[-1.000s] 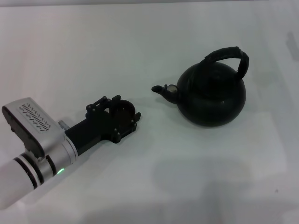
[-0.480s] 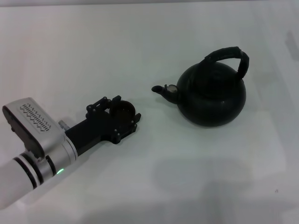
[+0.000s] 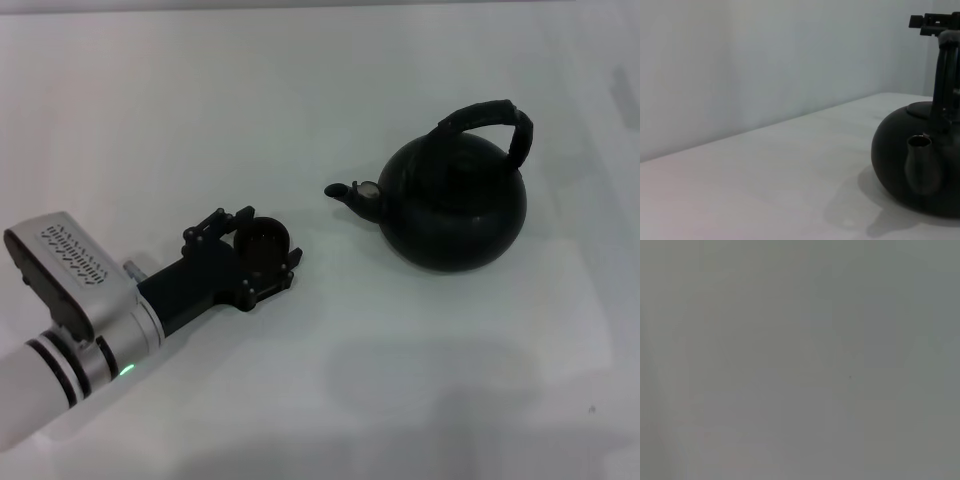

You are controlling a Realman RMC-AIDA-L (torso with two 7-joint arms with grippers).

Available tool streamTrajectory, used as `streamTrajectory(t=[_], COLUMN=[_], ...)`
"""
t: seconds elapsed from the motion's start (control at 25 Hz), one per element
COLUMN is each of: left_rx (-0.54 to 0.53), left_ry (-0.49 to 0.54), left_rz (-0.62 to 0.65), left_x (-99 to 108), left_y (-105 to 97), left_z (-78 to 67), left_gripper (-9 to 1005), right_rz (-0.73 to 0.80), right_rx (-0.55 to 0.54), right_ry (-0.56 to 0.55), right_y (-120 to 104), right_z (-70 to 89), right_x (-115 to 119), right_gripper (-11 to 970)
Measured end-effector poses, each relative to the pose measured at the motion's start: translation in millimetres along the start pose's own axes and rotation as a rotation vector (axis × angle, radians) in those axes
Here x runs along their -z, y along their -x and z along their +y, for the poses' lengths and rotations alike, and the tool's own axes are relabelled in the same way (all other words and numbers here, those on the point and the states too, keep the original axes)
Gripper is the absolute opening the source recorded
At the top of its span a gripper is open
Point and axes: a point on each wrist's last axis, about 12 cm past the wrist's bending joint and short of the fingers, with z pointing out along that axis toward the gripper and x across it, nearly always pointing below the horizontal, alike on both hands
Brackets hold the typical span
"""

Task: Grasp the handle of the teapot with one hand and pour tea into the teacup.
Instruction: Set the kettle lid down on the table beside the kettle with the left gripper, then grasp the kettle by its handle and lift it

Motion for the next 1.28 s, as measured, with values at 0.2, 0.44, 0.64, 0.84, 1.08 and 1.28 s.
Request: streamTrajectory(t=[0.2, 0.44, 0.64, 0.84, 1.08, 1.28], left_rx=[0.004, 0.007, 0.011, 0.016, 0.050, 0.089], left_ry=[0.002, -0.003, -0.008, -0.003, 0.092, 0.225], left_rz=[-0.012, -0.052, -0.108, -0.201, -0.335, -0.419], left_x=[1.8, 4.2, 6.3, 13.9, 30.6, 47.6], left_y=[0.5, 3.9, 9.5, 16.9, 25.0, 26.1], left_z=[0.2, -0.3, -0.2, 1.8, 12.0, 22.5], left_gripper=[817, 856, 876, 874, 873, 872], right_rz=[0.000, -0.004, -0.013, -0.016, -0.017, -0.045], right_rx=[0.001, 0.004, 0.004, 0.005, 0.006, -0.018], right_ry=[0.000, -0.001, -0.001, -0.004, -0.009, 0.007], right_y=[0.1, 1.2, 2.3, 2.6, 2.1, 4.1], right_z=[-0.3, -1.4, -2.1, -2.7, -4.5, -2.0], right_x=[0.3, 0.1, 0.9, 1.2, 4.2, 6.3], right_gripper=[799, 800, 800, 799, 799, 800])
